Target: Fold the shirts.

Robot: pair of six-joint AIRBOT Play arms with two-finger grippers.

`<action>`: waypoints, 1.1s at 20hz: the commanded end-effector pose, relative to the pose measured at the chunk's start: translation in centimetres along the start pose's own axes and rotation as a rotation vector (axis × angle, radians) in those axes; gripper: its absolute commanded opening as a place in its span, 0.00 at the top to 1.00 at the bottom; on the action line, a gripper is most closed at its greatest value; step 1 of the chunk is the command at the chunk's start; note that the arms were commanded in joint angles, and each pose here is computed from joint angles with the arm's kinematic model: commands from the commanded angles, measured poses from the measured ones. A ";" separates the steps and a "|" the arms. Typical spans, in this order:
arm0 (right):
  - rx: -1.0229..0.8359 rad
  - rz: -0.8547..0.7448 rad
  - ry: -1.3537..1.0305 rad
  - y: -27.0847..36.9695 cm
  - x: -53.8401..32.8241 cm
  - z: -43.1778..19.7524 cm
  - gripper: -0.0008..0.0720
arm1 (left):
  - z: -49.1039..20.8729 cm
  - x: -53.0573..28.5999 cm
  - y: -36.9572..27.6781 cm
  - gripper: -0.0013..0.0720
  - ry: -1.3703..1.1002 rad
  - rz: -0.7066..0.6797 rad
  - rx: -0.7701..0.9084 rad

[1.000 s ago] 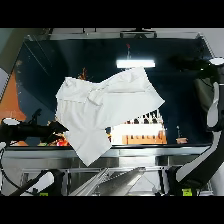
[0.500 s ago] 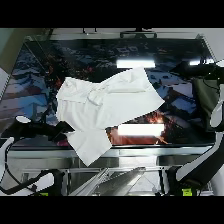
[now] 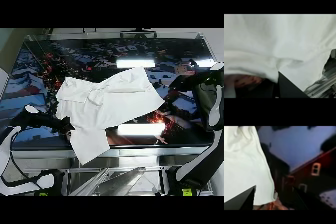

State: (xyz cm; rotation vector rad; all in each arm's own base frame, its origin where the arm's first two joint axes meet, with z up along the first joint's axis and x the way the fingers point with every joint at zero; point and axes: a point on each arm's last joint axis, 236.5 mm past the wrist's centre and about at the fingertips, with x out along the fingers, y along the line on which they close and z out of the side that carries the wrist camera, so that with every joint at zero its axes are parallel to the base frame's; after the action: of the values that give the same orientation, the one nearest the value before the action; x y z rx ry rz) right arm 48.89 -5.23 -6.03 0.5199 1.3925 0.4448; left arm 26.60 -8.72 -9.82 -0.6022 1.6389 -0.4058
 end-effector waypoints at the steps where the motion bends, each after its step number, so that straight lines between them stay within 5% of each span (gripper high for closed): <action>1: -0.002 0.024 0.216 -0.9 3.5 -4.2 0.28 | 0.1 -0.9 -0.6 0.96 -0.013 -0.007 0.020; 9: -0.108 0.069 0.363 3.1 7.2 -6.3 0.37 | 0.2 -1.7 -1.1 0.96 -0.041 -0.002 0.042; 11: -0.109 0.110 0.374 4.3 6.8 -6.7 0.56 | 0.1 -1.7 -1.2 0.96 -0.035 -0.004 0.042; 12: -0.110 0.132 0.385 5.0 6.2 -7.1 0.57 | 0.0 -1.7 -1.2 0.96 -0.031 -0.005 0.042; 16: -0.128 0.117 0.356 6.3 4.3 -7.3 0.96 | 0.4 -2.1 -1.6 0.96 -0.037 -0.012 0.052; 22: -0.334 0.440 -0.066 22.4 -6.2 -2.5 0.96 | 2.8 -13.4 -15.5 0.96 -0.289 -0.316 0.389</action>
State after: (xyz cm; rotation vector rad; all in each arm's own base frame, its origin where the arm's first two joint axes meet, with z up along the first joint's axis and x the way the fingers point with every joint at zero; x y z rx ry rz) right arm 44.82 6.10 1.54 0.4921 1.4004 0.8434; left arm 31.21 -10.59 0.09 -0.5802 1.3813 -0.6034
